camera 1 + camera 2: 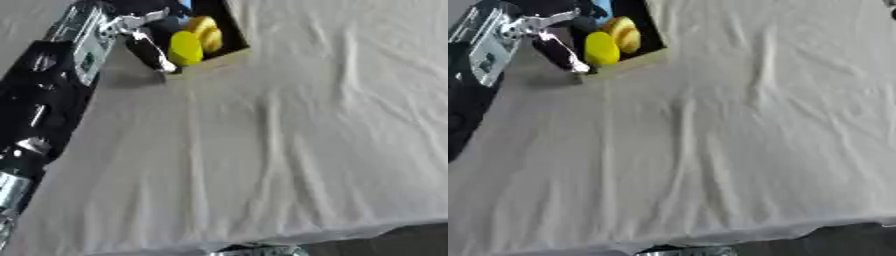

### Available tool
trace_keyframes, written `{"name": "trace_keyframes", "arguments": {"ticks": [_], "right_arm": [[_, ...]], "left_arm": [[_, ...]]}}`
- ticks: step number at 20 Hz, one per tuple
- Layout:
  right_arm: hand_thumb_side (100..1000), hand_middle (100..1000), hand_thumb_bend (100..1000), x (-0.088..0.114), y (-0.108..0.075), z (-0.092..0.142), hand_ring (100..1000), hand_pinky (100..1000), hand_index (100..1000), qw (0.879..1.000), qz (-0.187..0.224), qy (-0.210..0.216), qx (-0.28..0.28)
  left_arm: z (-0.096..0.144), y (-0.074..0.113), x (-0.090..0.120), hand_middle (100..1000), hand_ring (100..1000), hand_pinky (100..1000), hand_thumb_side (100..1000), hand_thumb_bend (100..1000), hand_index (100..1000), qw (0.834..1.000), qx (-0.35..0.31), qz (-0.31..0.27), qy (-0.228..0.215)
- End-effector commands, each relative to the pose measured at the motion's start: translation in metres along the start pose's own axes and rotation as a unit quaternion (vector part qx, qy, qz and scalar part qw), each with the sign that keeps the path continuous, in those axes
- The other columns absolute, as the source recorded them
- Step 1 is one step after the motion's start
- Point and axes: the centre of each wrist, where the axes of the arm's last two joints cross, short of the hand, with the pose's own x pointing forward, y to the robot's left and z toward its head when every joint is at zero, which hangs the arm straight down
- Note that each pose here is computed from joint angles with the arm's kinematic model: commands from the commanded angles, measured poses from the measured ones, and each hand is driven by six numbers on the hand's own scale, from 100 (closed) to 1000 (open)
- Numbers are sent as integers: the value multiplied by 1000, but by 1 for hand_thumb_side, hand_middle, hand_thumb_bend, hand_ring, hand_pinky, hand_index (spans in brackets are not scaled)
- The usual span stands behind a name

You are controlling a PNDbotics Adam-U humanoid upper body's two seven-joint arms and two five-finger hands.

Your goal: Pick up objects on the table and place them in the box.

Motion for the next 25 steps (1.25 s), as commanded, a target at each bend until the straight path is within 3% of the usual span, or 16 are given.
{"name": "trace_keyframes", "arguments": {"ticks": [1,3,5,6,8,10,12,13,15,18,25], "right_arm": [[470,609,100,6,-8,-3,862,991,874,1000,15,-15,-2],[472,610,100,6,-10,-2,862,991,874,1000,19,-16,-6],[470,610,100,5,-11,0,862,991,874,1000,22,-16,-11],[470,610,100,5,-12,0,862,992,874,1000,23,-17,-14],[470,610,100,5,-12,1,862,992,874,999,23,-18,-20],[470,611,100,4,-13,2,862,992,874,999,23,-20,-25],[469,613,100,3,-13,4,862,991,875,999,24,-23,-30],[469,613,100,3,-13,5,863,992,875,999,23,-26,-33],[470,614,100,2,-12,8,862,992,875,999,21,-30,-39],[463,616,100,-1,-10,12,861,991,875,998,13,-38,-54],[470,621,100,-7,-1,24,860,990,871,995,-8,-52,-86]], "left_arm": [[33,48,-3,794,832,849,139,182,935,993,114,9,-9],[64,70,2,779,814,834,100,100,920,978,204,42,-22],[101,83,7,765,802,819,122,100,913,953,290,86,-28],[119,85,8,750,785,795,195,100,907,934,337,114,-25],[156,88,13,747,779,783,275,100,908,883,438,166,-15],[192,86,18,752,781,782,320,100,908,810,551,201,4],[211,74,12,751,781,781,339,100,905,747,628,217,26],[217,65,7,750,780,780,343,100,905,720,657,218,39],[228,45,-2,747,776,775,364,100,904,683,694,221,62],[238,17,-10,740,770,765,415,100,901,656,714,231,88],[248,-11,-15,735,768,764,405,100,900,627,738,235,77]]}}
